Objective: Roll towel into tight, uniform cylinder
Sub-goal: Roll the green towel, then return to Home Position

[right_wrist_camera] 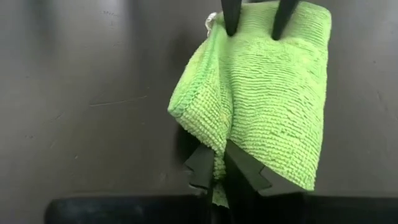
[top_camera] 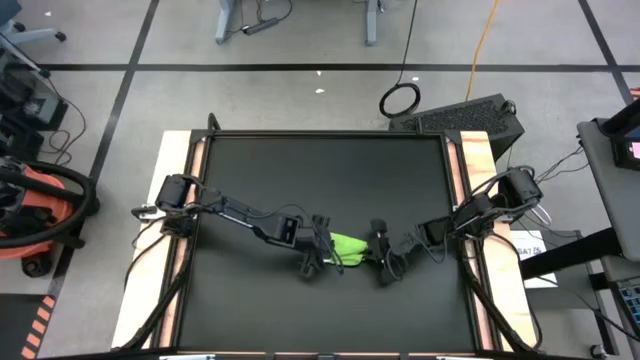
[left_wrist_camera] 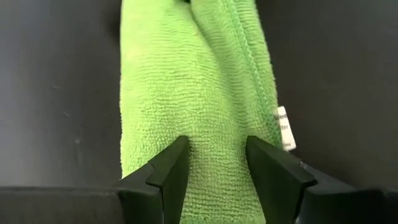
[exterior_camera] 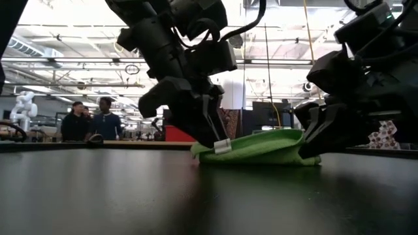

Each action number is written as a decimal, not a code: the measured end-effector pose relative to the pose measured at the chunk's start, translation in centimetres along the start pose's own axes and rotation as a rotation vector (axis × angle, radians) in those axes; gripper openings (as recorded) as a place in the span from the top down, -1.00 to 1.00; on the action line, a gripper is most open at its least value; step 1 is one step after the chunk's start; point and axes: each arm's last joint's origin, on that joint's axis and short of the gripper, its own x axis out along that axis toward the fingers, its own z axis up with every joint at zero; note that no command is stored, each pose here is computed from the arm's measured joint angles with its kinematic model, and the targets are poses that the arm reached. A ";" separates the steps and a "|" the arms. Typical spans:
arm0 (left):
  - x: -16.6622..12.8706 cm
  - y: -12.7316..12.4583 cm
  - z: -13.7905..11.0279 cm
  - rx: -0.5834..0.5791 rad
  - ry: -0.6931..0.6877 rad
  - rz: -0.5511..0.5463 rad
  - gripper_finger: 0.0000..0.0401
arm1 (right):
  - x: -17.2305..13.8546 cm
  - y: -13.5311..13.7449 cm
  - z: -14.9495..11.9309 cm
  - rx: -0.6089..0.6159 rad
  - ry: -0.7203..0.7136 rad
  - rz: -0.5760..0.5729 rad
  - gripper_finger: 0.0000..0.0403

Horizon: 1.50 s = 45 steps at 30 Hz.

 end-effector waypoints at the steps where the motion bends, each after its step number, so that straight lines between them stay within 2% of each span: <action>1: 0.0 -0.1 -0.1 -0.008 0.006 -0.005 0.17 | 0.0 -0.1 0.0 0.000 0.001 0.003 0.89; 9: -0.1 -0.3 -0.9 -0.085 0.104 -0.027 0.17 | 0.2 -1.0 0.3 -0.013 -0.008 0.008 0.80; 14: -0.1 -0.4 -0.9 -0.119 0.105 -0.027 0.17 | 0.4 -1.3 0.7 -0.042 -0.013 0.018 0.76; 17: -0.2 -0.5 -0.7 -0.118 0.105 -0.029 0.17 | 0.4 -1.3 0.6 -0.044 -0.004 0.020 0.61; 23: -1.3 -0.8 0.1 -0.105 0.095 -0.042 0.17 | -0.2 -0.8 1.1 -0.035 -0.018 0.038 0.14; 28: -4.1 -0.5 1.3 -0.105 0.032 -0.036 0.17 | -1.9 -0.4 2.5 -0.028 -0.059 0.058 -0.16; 33: -7.5 -0.3 2.3 -0.103 -0.045 -0.017 0.17 | -4.2 -0.4 4.1 -0.024 -0.122 0.066 -0.26; 39: -12.1 -0.2 2.2 -0.069 -0.063 0.140 0.17 | -8.1 -0.7 6.1 -0.048 -0.255 0.055 -0.27; 45: -17.3 -0.9 0.8 -0.098 -0.182 0.300 0.17 | -12.5 -1.3 6.7 -0.065 -0.335 0.012 -0.26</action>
